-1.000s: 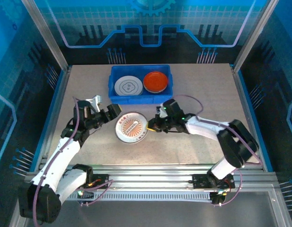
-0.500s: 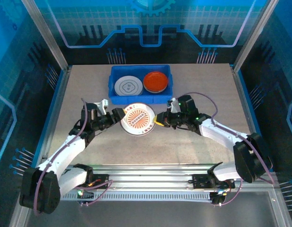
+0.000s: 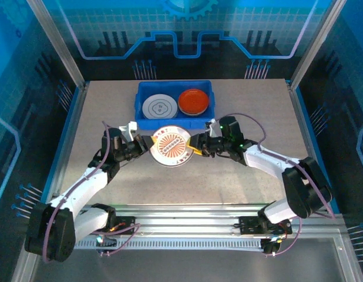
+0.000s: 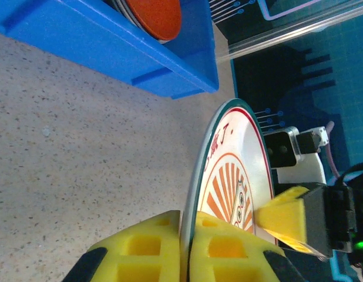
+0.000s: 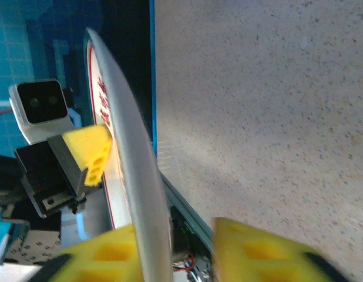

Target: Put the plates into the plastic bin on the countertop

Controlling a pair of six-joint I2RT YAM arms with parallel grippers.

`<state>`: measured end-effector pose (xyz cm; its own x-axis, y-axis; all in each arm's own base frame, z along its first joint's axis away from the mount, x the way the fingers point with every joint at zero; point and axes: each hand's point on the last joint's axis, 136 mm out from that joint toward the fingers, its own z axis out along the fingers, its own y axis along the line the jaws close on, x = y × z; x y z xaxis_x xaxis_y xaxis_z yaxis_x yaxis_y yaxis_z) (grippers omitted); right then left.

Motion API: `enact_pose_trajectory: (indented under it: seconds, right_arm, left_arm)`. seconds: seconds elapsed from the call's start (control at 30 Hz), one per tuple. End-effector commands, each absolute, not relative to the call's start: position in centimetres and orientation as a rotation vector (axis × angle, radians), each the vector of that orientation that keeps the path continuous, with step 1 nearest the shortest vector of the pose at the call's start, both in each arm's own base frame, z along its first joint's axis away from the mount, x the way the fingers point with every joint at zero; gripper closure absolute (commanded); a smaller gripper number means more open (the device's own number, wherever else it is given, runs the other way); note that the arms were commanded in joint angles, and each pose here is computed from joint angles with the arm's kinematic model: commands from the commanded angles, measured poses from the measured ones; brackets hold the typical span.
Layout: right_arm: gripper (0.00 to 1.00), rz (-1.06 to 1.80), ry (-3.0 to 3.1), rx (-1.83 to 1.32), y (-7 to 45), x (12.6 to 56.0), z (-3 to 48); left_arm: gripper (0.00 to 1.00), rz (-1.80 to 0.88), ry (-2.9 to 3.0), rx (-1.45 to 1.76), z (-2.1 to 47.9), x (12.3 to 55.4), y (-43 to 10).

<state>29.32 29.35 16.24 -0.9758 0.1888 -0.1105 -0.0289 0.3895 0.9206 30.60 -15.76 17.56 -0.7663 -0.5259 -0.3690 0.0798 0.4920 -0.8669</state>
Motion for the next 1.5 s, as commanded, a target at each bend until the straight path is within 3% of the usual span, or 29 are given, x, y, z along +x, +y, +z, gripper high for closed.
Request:
enact_pose_trajectory:
  seconds: [0.0,0.07,0.1,0.2,0.23,0.57,0.93,1.47]
  right_arm:
    - [1.0,1.643,2.391,0.123,29.9,31.1,17.2]
    - [1.0,1.602,2.384,0.134,29.6,31.8,17.1]
    - [1.0,1.574,2.406,0.151,29.4,32.0,16.8]
    - [1.0,1.543,2.37,0.148,29.0,33.5,18.1]
    - [1.0,1.527,2.368,0.147,28.7,33.9,18.4]
    - [1.0,1.346,2.308,0.115,26.3,37.9,23.4]
    - [1.0,1.259,2.232,0.123,27.2,44.1,27.0]
    - [1.0,1.301,2.24,0.315,31.3,54.6,17.7]
  left_arm:
    - [1.0,-1.313,2.108,-0.311,18.6,30.4,-16.3]
    - [1.0,-1.262,2.131,-0.324,18.1,30.2,-15.8]
    - [0.94,-1.236,2.135,-0.329,18.0,30.2,-15.5]
    - [0.19,-1.163,2.134,-0.344,17.9,29.9,-14.6]
    - [0.02,-1.137,2.136,-0.349,17.8,29.8,-14.3]
    - [0.01,-1.095,2.134,-0.313,17.9,28.8,-13.9]
    - [0.01,-1.107,2.129,-0.317,17.2,28.1,-13.8]
    - [0.01,-1.069,2.144,-0.306,16.8,27.5,-13.4]
